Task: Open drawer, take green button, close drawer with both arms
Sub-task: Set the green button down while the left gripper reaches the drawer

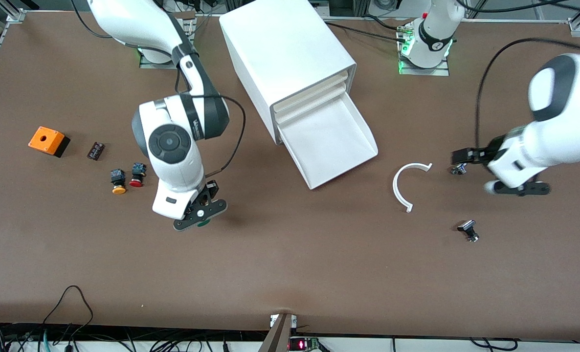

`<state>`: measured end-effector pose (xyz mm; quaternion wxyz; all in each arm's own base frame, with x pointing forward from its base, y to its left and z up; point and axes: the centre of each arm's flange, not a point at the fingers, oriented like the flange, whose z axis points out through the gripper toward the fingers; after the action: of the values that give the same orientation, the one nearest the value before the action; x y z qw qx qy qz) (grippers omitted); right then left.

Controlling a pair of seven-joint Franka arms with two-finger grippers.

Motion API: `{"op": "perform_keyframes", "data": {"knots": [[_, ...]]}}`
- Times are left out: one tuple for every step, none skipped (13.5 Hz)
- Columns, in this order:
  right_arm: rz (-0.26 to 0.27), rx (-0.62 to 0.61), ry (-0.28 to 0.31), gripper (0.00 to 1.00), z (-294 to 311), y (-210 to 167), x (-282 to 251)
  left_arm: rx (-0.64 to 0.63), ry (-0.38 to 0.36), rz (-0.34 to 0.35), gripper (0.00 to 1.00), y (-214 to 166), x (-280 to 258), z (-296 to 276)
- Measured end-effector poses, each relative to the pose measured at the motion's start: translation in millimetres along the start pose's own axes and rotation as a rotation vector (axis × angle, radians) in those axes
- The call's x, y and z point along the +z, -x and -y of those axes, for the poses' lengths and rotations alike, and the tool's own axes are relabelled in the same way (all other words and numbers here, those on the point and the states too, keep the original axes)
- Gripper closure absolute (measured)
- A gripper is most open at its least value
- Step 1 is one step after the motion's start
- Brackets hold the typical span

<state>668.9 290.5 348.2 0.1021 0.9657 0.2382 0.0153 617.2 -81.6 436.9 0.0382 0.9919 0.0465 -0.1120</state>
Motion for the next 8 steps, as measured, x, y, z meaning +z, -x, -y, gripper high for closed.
{"op": "perform_keyframes", "data": {"knots": [[0.022, 0.026, -0.001, 0.59, -9.9, 6.0, 20.2, -0.057, -0.003, -0.002, 0.03, -2.9, 19.0, -31.9], [0.033, 0.048, -0.004, 0.59, -24.2, 13.1, 37.1, -0.106, -0.001, -0.013, 0.03, -4.9, 38.9, -58.7], [0.034, 0.069, -0.009, 0.59, -37.9, 21.8, 51.9, -0.147, 0.005, -0.034, 0.03, -6.7, 58.7, -77.3], [0.03, 0.087, -0.015, 0.59, -48.8, 32.0, 64.1, -0.186, 0.015, -0.058, 0.03, -8.0, 80.1, -90.0], [0.033, 0.1, -0.021, 0.59, -56.1, 43.2, 75.8, -0.218, 0.025, -0.08, 0.03, -9.0, 100.5, -97.0], [0.043, 0.108, -0.026, 0.59, -59.6, 53.6, 86.1, -0.242, 0.039, -0.095, 0.02, -8.7, 120.1, -102.8], [0.057, 0.113, -0.031, 0.59, -59.4, 63.5, 95.8, -0.268, 0.062, -0.108, 0.02, -6.6, 138.9, -109.8], [0.075, 0.124, -0.038, 0.59, -56.7, 72.7, 105.5, -0.289, 0.083, -0.119, 0.02, -2.9, 156.7, -118.1]]}}
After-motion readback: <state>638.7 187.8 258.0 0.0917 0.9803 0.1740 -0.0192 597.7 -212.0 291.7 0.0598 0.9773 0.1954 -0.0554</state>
